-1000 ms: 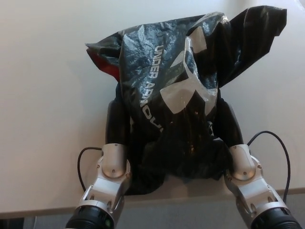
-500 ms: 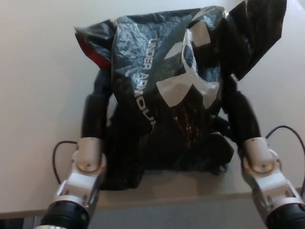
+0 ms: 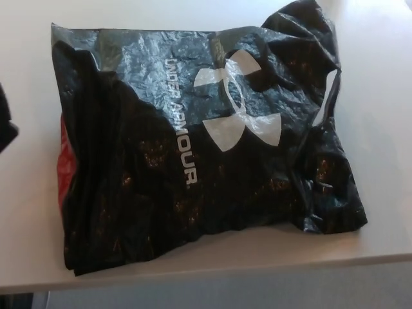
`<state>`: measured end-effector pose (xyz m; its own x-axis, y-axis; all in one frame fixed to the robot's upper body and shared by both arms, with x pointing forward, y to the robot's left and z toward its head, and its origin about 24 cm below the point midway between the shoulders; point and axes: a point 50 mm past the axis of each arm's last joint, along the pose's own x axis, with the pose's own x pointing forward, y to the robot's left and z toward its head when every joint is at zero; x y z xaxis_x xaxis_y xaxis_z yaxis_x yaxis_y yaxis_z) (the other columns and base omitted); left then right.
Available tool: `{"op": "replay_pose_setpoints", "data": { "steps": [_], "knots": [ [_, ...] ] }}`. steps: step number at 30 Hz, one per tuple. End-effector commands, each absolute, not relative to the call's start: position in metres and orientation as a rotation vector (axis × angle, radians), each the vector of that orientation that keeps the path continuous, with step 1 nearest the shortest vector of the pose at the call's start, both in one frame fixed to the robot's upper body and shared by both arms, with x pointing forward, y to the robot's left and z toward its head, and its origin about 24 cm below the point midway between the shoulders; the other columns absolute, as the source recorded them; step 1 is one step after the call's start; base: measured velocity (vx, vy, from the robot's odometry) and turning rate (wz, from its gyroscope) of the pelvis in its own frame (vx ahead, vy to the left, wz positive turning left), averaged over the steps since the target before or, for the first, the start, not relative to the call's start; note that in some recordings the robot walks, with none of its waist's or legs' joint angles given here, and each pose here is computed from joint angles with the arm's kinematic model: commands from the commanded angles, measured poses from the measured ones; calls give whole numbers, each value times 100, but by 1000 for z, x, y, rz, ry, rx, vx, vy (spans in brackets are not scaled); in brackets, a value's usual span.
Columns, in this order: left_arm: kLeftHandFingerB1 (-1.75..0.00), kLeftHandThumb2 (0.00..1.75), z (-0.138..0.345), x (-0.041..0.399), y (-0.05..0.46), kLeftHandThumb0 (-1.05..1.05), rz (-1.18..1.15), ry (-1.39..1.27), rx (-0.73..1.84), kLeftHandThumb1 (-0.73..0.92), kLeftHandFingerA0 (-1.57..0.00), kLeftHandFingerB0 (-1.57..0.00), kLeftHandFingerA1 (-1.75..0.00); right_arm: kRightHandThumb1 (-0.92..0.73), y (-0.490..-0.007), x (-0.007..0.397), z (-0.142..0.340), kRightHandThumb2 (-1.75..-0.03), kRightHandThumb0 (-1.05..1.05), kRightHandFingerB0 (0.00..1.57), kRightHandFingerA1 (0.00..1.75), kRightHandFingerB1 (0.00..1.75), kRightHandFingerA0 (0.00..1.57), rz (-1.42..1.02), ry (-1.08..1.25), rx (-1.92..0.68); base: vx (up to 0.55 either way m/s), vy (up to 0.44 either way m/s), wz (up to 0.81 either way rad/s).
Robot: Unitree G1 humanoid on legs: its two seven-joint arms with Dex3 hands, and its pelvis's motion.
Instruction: A plastic bag is kept in the middle of the desk and the robot uses both its hands to grab the bag from the left and right and brings its hands close together to compress the bag
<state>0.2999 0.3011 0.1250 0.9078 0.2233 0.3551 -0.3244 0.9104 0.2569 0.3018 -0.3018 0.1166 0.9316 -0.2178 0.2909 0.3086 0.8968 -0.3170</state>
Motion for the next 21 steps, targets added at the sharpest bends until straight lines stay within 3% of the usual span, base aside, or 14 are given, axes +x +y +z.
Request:
{"op": "replay_pose_setpoints", "data": {
  "steps": [1, 3, 4, 5, 6, 8, 9, 11, 13, 14, 15, 16, 19, 21],
  "knots": [
    [-29, 117, 143, 278, 312, -79, 248, -370, 276, 83, -13, -2, -50, -71, -314, 280, 134, -111, -74, 6, 47, 39, 4, -280, -336, -394, 0, 0, 0],
    [-32, 118, 150, 256, 307, -76, 220, -433, 304, 82, -13, 0, -51, -71, -312, 260, 143, -110, -75, 5, 48, 40, 6, -262, -400, -412, 0, 0, 0],
    [-37, 113, 150, 248, 304, -75, 221, -446, 311, 80, -8, -5, -46, -92, -310, 253, 145, -69, -79, 12, 35, 26, 12, -256, -407, -420, 0, 0, 0],
    [-37, 113, 150, 246, 303, -75, 222, -448, 312, 80, -8, -5, -46, -92, -310, 251, 146, -69, -79, 12, 35, 26, 12, -255, -407, -422, 0, 0, 0],
    [-30, 116, 149, 221, 292, -77, 182, -508, 294, 82, -14, -2, -51, -71, -303, 228, 154, -110, -77, 9, 45, 37, 2, -236, -459, -408, 0, 0, 0],
    [-33, 110, 147, 206, 286, -74, 161, -539, 287, 81, -6, -4, -45, -73, -298, 215, 156, -112, -80, 12, 43, 34, 0, -230, -482, -408, 0, 0, 0],
    [-24, 76, 143, 193, 282, -76, 154, -556, 286, 91, -14, -8, -36, -92, -293, 203, 155, -71, -81, 8, 31, 25, 9, -222, -489, -414, 0, 0, 0],
    [-31, 116, 139, 178, 275, -77, 135, -570, 275, 80, -13, 0, -49, -85, -287, 188, 152, -76, -86, 10, 31, 24, 7, -207, -498, -420, 0, 0, 0],
    [-34, 115, 133, 155, 261, -73, 114, -572, 251, 77, -14, 0, -50, -91, -276, 164, 146, -70, -81, 12, 31, 25, 9, -193, -504, -403, 0, 0, 0],
    [-32, 115, 132, 148, 258, -75, 112, -569, 255, 78, -14, 0, -50, -76, -274, 158, 144, -111, -78, 11, 43, 35, 1, -185, -500, -397, 0, 0, 0],
    [-29, 115, 130, 133, 252, -79, 108, -561, 263, 80, -13, 0, -49, -73, -269, 145, 139, -112, -72, 10, 43, 36, 0, -171, -480, -391, 0, 0, 0],
    [-29, 115, 130, 130, 251, -79, 105, -561, 264, 80, -12, 0, -48, -90, -267, 141, 137, -73, -79, 11, 32, 25, 8, -165, -474, -387, 0, 0, 0],
    [-37, 112, 127, 116, 245, -78, 103, -562, 241, 77, -14, 0, -49, -92, -260, 124, 127, -71, -71, 11, 33, 25, 9, -118, -473, -405, 0, 0, 0],
    [-49, 115, 124, 110, 244, -34, 106, -545, 224, 58, -1, 0, -50, -91, -256, 119, 122, -70, -69, 11, 30, 25, 9, -92, -464, -416, 0, 0, 0]
  ]
}}
